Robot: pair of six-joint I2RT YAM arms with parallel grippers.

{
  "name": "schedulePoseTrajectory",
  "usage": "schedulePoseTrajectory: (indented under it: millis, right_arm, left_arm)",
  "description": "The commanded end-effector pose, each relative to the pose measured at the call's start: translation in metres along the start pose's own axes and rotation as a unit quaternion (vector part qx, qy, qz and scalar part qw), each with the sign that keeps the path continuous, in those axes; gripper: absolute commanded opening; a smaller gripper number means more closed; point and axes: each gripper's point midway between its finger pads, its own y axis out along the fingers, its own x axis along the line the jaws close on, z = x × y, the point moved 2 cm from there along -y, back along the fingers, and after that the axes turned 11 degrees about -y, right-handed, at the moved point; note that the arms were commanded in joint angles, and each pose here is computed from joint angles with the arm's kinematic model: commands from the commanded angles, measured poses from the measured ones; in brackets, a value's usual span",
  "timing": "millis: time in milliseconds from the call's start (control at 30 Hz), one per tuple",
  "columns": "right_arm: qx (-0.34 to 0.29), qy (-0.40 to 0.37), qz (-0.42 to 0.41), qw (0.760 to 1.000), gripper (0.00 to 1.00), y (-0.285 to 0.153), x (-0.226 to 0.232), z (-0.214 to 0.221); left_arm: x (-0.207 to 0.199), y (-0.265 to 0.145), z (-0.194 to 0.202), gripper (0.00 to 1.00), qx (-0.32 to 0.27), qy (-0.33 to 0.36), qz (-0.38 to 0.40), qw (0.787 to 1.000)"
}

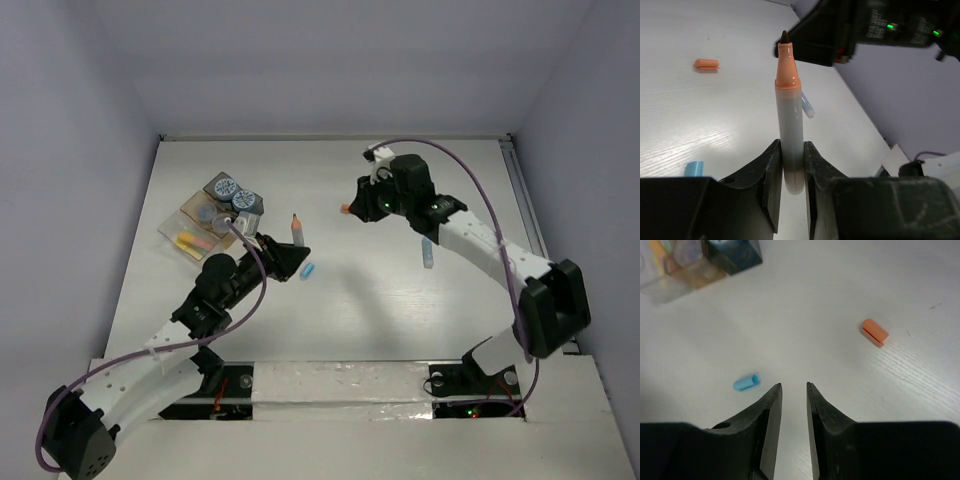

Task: Sort the stationery into containers
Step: Close the pen cap on the pen.

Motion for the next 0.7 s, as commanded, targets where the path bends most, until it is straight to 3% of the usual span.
schedulePoseTrajectory:
  millis: [0,67,100,133,200,233,400,667]
  right_arm:
    - [0.095,-0.119,-0.044,0.987,0.33,0.016,-0.004,0.025]
    - [0.133,-0.139,-0.036,0.981,0.43,0.030,-0.016,0.042]
    - [0.129,-0.166,-0.016,0.977,0.46,0.035,-0.026,0.027]
    - [0.141,-0.177,-0.007,0.974,0.60,0.039,-0.032,0.028]
    - [0.195,-0.196,0.007,0.961,0.68,0.054,-0.047,0.050]
    - [0.193,-0.206,0.013,0.959,0.72,0.059,-0.052,0.036]
    - [0.303,-0.249,0.045,0.919,0.76,0.095,-0.093,0.077]
    - [0.324,-0.287,0.033,0.901,0.74,0.135,-0.110,0.081]
  left_arm:
    - [-0.040,-0.010,-0.012,0.00,0.011,-0.011,0.072,0.997]
    - [-0.057,-0.020,-0.025,0.00,0.004,0.002,0.090,0.996]
    - [-0.063,-0.024,-0.029,0.00,0.001,0.008,0.094,0.996]
    - [-0.067,-0.030,-0.032,0.00,0.001,0.013,0.093,0.996]
    - [-0.085,-0.038,-0.045,0.00,-0.005,0.034,0.114,0.993]
    - [-0.089,-0.043,-0.048,0.00,-0.003,0.042,0.117,0.992]
    - [-0.113,-0.059,-0.075,0.00,-0.025,0.104,0.126,0.986]
    - [-0.105,-0.058,-0.088,0.00,-0.052,0.154,0.094,0.982]
